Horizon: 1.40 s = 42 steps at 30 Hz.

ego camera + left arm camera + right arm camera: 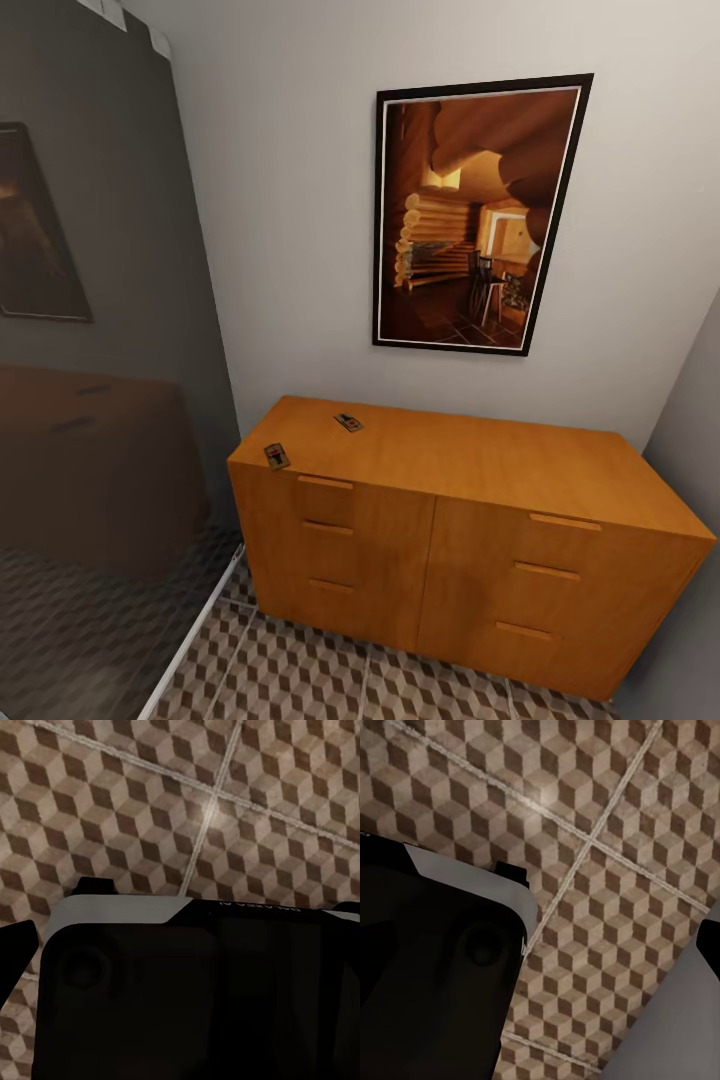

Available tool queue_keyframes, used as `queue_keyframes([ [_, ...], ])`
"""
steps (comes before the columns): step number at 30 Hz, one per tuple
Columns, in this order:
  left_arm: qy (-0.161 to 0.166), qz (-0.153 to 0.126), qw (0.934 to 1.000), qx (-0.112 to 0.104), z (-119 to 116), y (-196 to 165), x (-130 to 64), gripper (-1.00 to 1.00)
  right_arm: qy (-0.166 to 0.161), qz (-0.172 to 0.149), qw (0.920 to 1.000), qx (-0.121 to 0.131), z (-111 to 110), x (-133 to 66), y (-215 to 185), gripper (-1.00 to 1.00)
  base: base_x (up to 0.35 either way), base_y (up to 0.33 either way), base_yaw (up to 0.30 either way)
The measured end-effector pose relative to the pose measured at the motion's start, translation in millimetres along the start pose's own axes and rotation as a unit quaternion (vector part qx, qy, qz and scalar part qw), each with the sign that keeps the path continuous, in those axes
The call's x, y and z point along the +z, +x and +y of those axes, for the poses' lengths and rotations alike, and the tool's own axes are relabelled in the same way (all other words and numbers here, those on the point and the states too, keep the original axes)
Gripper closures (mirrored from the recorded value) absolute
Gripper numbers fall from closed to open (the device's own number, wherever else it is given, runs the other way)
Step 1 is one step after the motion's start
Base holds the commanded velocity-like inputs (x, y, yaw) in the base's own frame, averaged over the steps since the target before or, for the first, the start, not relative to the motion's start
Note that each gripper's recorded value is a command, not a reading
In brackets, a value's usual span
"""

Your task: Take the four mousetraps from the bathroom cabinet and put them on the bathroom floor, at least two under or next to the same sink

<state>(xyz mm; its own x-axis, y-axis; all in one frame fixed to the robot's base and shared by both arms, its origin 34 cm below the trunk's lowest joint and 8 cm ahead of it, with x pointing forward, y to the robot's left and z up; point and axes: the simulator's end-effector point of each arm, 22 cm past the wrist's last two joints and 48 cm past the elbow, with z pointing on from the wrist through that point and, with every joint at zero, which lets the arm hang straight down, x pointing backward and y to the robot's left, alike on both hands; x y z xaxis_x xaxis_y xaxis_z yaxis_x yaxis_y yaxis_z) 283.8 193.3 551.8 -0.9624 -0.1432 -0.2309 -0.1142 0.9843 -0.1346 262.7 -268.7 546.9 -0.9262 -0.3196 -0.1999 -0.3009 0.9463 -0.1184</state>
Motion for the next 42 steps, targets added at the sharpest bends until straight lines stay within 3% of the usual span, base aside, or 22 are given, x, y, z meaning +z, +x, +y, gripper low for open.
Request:
queue_keyframes([
  [25, -0.001, 0.004, 1.0, -0.005, 1.0, 2.0, -0.1, -1.0, 0.007, 0.003, 1.0, 0.003, -2.6, 0.0, 0.8, -1.0, 0.0, 0.0, 0.0],
  [29, 0.0, 0.006, 1.0, 0.005, -10.8, 2.7, 0.5, -1.0, -0.004, -0.005, 1.0, -0.005, 13.5, 0.0, -12.1, -1.0, 0.0, 0.0, 0.0],
  [32, 0.011, 0.007, 0.9996, 0.027, -27.3, -2.0, 1.3, -1.0, -0.001, -0.017, 0.9998, -0.01, 24.2, 0.0, -55.2, -1.0, 0.0, 0.0, 0.0],
  [33, 0.021, 0.004, 0.9989, 0.043, -38.3, -16.0, 2.1, -1.0, 0.015, -0.02, 0.9996, -0.014, 14.6, -2.8, -89.3, -1.0, 0.0, 0.0, 0.0],
  [37, 0.05, -0.012, 0.9966, 0.064, -67.7, -71.3, -2.2, -1.0, 0.069, -0.059, 0.9959, -0.001, -35.6, -33.1, -188.9, -1.0, 0.0, 0.0, 0.0],
  [42, 0.076, -0.038, 0.9933, 0.079, -89.2, -150.2, -27.0, -1.0, 0.089, -0.089, 0.9918, 0.022, -70.0, -76.6, -253.7, -1.0, 0.0, 0.0, 0.0],
])
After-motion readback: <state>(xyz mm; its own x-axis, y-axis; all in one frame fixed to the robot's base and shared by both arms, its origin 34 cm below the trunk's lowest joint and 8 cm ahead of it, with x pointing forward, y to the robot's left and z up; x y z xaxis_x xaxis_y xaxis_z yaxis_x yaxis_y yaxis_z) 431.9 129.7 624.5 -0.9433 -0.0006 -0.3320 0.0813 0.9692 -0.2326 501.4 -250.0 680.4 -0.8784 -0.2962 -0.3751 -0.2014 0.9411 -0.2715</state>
